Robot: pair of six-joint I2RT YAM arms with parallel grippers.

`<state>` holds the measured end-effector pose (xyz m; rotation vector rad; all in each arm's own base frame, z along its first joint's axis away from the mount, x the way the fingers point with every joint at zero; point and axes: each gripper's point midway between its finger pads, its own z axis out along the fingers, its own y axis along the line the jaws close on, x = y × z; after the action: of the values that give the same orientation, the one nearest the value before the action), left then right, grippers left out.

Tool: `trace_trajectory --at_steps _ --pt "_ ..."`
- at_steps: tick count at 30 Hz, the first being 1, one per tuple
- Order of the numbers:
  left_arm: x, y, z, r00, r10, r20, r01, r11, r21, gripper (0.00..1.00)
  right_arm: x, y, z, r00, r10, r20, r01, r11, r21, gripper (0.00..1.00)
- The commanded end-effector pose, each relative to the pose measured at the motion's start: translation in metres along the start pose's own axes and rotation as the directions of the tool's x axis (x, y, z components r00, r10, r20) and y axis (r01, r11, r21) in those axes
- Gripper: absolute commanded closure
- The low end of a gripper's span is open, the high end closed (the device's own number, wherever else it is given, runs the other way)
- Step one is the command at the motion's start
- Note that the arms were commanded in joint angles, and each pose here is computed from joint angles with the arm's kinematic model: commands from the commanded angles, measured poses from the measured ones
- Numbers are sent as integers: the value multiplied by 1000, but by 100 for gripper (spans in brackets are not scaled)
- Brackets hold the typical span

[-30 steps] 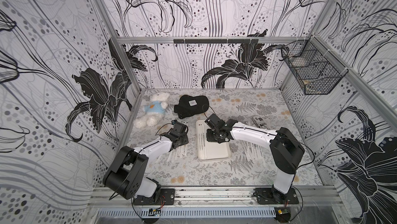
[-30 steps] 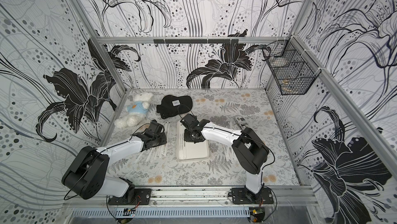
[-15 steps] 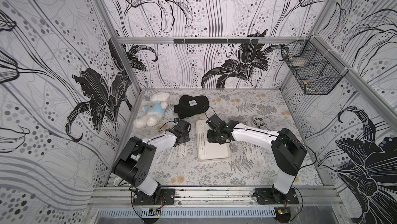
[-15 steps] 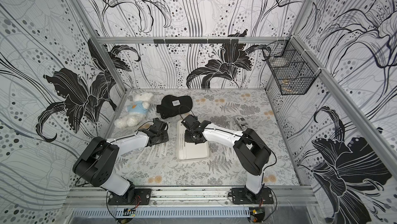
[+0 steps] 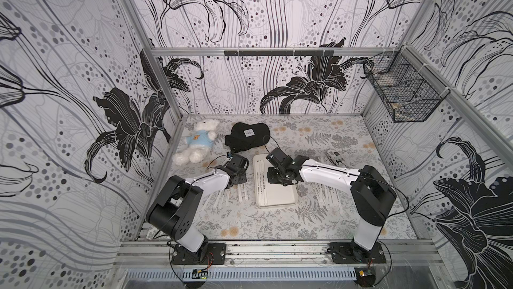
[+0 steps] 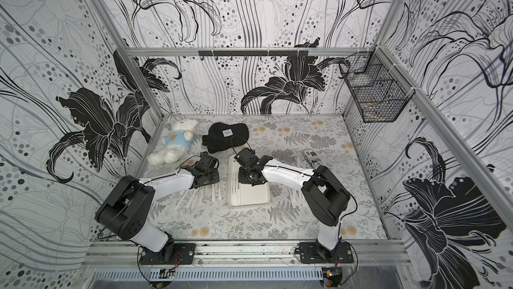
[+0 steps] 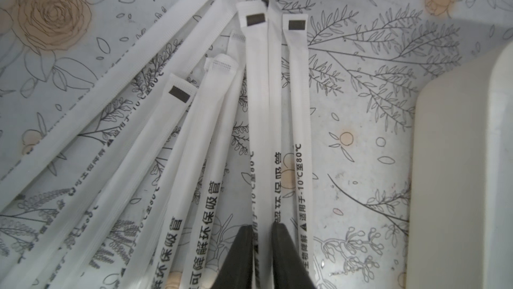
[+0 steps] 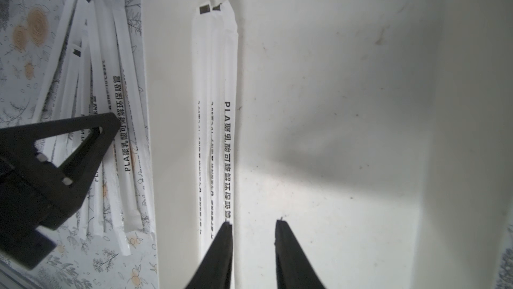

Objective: Put the straws into the storage box
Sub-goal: Pick up the straw from the center of the board.

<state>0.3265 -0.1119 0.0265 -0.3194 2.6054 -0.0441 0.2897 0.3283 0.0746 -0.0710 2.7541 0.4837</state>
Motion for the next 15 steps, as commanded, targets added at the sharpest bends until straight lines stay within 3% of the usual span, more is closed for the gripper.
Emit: trace_trajectory --at_steps 1,8,15 --pt "-4 1 -11 1000 13 17 -13 1000 5 72 -5 -1 -5 1000 -7 19 7 1000 -1 70" --pt "0 0 -3 1000 30 1 -30 1000 0 74 -2 0 -5 1000 -2 5 2 1000 -6 70" --pt "4 4 2 1000 26 -5 -26 1000 -17 84 -2 -3 -7 1000 -4 10 4 1000 1 70"
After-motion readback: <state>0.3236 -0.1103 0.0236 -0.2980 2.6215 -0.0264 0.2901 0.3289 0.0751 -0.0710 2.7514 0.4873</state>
